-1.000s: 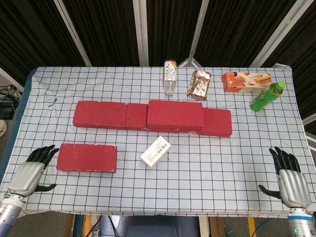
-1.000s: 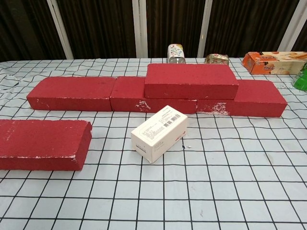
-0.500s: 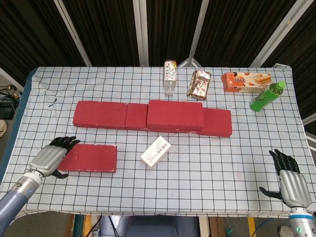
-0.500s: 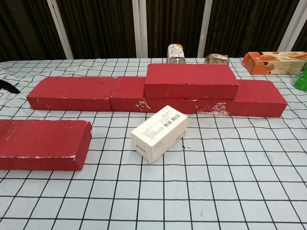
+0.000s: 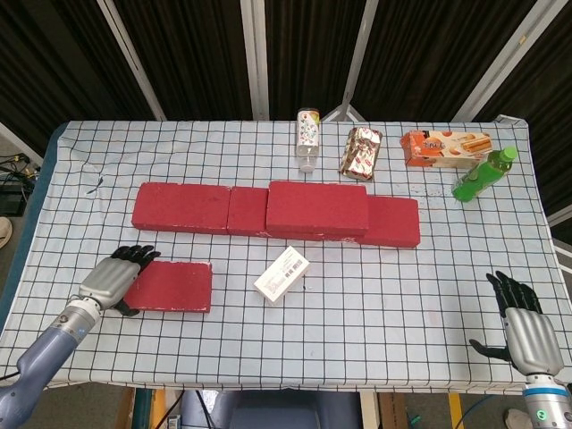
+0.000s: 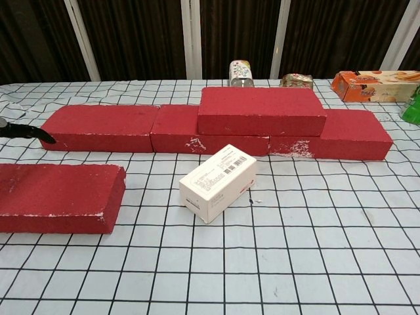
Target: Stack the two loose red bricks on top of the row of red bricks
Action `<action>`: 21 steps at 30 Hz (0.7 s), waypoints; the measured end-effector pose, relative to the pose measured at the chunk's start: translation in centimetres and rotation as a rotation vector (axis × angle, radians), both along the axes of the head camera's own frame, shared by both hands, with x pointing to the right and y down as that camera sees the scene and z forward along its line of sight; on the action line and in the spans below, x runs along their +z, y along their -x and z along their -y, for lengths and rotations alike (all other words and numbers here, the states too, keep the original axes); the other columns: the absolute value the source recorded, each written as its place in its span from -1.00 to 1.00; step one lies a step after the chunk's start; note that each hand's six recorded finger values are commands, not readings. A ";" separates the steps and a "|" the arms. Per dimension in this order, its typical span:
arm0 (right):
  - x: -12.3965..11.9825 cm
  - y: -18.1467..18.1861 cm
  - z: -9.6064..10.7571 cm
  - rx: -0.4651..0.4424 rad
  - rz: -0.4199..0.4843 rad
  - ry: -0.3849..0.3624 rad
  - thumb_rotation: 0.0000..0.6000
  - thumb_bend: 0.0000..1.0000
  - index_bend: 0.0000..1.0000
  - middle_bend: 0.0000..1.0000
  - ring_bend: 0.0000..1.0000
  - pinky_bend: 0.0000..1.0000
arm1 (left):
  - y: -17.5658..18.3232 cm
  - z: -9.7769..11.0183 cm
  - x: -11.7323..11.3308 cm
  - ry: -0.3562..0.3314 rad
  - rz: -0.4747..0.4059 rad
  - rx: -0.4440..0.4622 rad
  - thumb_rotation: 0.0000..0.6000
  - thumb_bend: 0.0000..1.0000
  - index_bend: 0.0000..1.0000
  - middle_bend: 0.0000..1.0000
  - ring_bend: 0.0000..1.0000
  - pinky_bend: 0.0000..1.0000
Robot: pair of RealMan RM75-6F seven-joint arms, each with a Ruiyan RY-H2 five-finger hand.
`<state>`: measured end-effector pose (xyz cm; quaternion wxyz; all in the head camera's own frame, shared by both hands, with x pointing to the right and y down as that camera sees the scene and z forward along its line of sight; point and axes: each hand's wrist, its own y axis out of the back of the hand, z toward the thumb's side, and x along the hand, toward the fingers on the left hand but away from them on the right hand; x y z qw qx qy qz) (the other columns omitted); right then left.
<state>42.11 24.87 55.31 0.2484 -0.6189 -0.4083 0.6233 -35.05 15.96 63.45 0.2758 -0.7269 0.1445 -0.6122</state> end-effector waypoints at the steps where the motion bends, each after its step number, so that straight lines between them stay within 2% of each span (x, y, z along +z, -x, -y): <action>1: 0.0 0.0 0.0 0.000 0.000 0.000 1.00 -0.69 -1.00 -0.93 -0.98 -1.00 | -0.1 -0.1 0.3 0.002 -0.001 0.000 1.00 -1.00 -1.00 -1.00 -1.00 -1.00; 13: 0.6 0.1 0.2 0.001 -0.005 0.014 1.00 -0.69 -1.00 -0.93 -0.98 -1.00 | -1.0 -0.5 2.8 -0.003 -0.004 0.024 1.00 -1.00 -1.00 -1.00 -1.00 -1.00; 21: 0.6 0.0 0.2 0.008 -0.009 0.014 1.00 -0.69 -1.00 -0.93 -0.98 -1.00 | -1.4 -0.5 3.2 -0.015 -0.010 0.038 1.00 -1.00 -1.00 -1.00 -1.00 -0.97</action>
